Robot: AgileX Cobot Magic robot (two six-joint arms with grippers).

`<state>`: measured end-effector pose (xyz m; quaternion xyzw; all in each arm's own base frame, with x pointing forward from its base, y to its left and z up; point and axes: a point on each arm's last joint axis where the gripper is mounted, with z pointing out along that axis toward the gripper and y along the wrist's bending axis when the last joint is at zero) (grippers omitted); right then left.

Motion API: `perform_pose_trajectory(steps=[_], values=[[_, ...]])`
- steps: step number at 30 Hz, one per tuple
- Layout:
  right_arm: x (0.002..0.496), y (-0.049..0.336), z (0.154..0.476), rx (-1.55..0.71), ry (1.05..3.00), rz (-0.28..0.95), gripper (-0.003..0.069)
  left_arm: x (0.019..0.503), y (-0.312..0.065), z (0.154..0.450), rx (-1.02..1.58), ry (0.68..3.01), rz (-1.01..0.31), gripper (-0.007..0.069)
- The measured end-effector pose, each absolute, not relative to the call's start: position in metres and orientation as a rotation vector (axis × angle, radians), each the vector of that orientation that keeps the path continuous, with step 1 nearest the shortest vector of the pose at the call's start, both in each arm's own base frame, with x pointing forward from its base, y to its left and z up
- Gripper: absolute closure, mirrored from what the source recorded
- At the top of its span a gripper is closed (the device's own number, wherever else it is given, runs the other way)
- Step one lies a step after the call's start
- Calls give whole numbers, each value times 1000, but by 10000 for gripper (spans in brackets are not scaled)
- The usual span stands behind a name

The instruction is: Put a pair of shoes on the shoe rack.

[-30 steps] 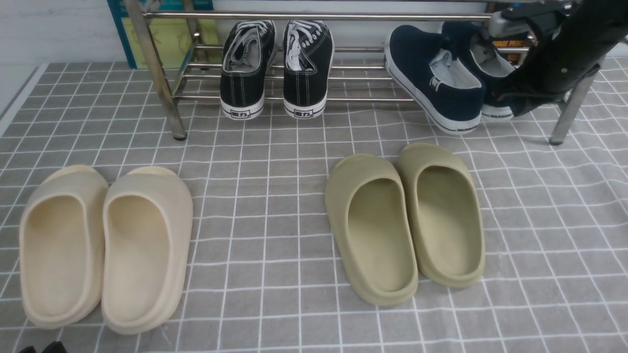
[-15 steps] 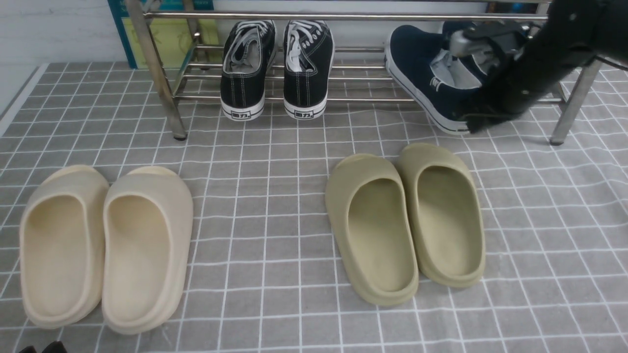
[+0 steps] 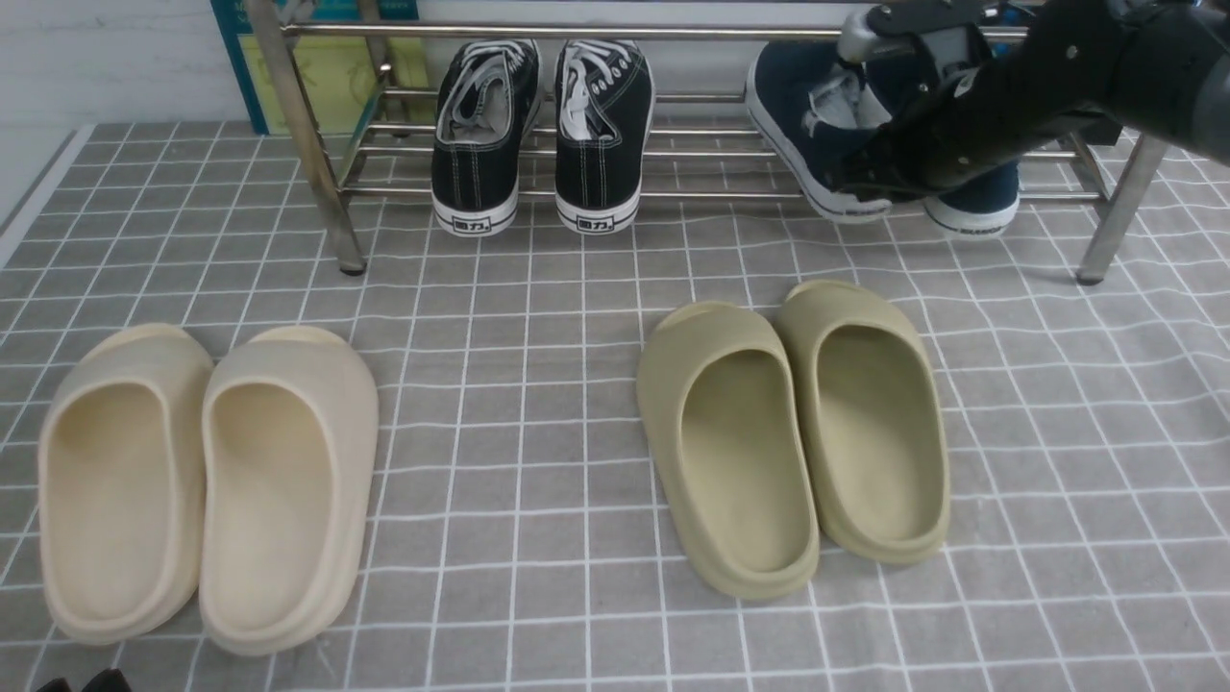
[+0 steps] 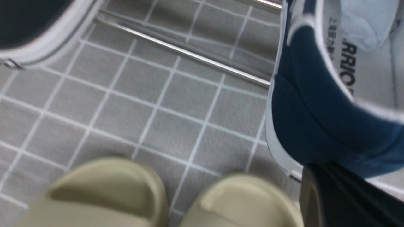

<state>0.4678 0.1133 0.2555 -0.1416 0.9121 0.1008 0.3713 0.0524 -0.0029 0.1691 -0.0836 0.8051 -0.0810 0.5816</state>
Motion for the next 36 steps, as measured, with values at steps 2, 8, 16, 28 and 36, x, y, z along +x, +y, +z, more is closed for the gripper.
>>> perform_pose_trajectory(steps=[2,8,16,28,36], values=[[466,112,254,-380,2369,254,651,52,-3,169,-195,1881,-189,386],[446,111,278,-424,2431,275,648,52,-3,169,-195,1881,-189,386],[357,89,389,-413,2226,269,645,52,-3,169,-195,1881,-189,386],[229,61,388,-326,2052,275,643,52,-3,169,-195,1881,-189,386],[166,51,400,-341,1984,301,638,52,-3,169,-195,1881,-189,386]])
